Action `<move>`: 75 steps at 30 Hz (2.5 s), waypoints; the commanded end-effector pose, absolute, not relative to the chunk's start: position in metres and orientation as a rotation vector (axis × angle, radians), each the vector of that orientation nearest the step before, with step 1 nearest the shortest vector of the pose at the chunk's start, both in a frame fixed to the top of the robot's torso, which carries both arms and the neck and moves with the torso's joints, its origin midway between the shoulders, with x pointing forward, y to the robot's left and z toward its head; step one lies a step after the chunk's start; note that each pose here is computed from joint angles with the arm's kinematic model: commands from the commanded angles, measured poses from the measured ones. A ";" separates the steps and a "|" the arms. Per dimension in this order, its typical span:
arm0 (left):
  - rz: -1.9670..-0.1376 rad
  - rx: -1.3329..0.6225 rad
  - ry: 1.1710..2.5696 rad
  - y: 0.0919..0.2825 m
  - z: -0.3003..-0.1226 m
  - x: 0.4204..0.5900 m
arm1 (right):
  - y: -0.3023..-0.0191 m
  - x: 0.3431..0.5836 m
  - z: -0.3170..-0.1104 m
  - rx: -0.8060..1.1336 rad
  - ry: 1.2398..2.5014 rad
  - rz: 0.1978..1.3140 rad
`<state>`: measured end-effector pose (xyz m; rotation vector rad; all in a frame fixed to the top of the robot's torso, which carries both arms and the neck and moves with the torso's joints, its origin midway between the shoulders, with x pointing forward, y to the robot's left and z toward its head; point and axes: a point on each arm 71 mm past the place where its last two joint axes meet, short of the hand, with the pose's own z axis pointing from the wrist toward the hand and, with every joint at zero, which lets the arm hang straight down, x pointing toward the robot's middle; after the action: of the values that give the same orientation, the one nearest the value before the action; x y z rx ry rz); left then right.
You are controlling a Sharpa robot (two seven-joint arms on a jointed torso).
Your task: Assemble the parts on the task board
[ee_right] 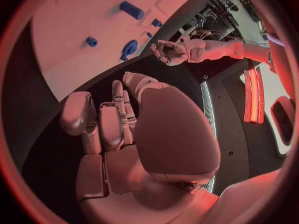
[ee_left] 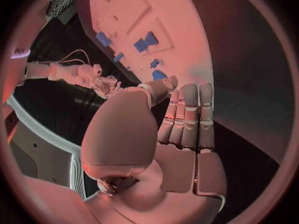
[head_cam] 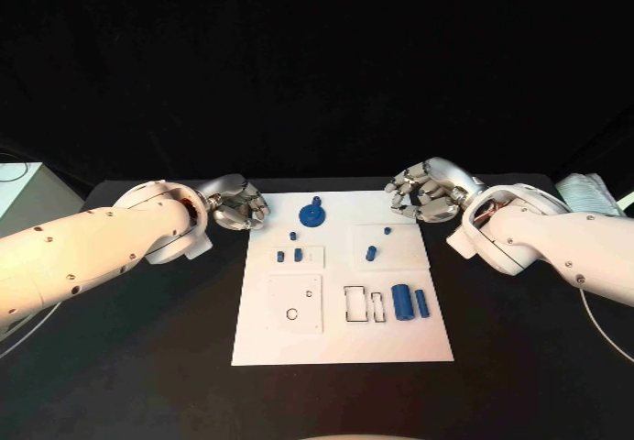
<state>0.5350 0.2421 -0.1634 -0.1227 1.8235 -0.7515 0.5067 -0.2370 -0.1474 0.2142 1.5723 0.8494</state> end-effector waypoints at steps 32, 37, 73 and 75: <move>-1.462 -0.793 1.455 0.270 -0.129 0.495 | -0.204 0.500 -0.181 -0.365 1.608 0.423; -1.461 -0.792 1.457 0.270 -0.129 0.495 | -0.200 0.499 -0.185 -0.378 1.630 0.421; -1.454 -0.795 1.464 0.271 -0.129 0.494 | -0.192 0.495 -0.195 -0.387 1.635 0.368; -1.455 -0.795 1.464 0.271 -0.129 0.493 | -0.193 0.495 -0.194 -0.374 1.624 0.364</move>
<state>0.4940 0.2724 -0.1305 -0.7975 1.4747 -1.4394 0.4978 -0.1926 -0.1857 -0.3731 1.5963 0.3840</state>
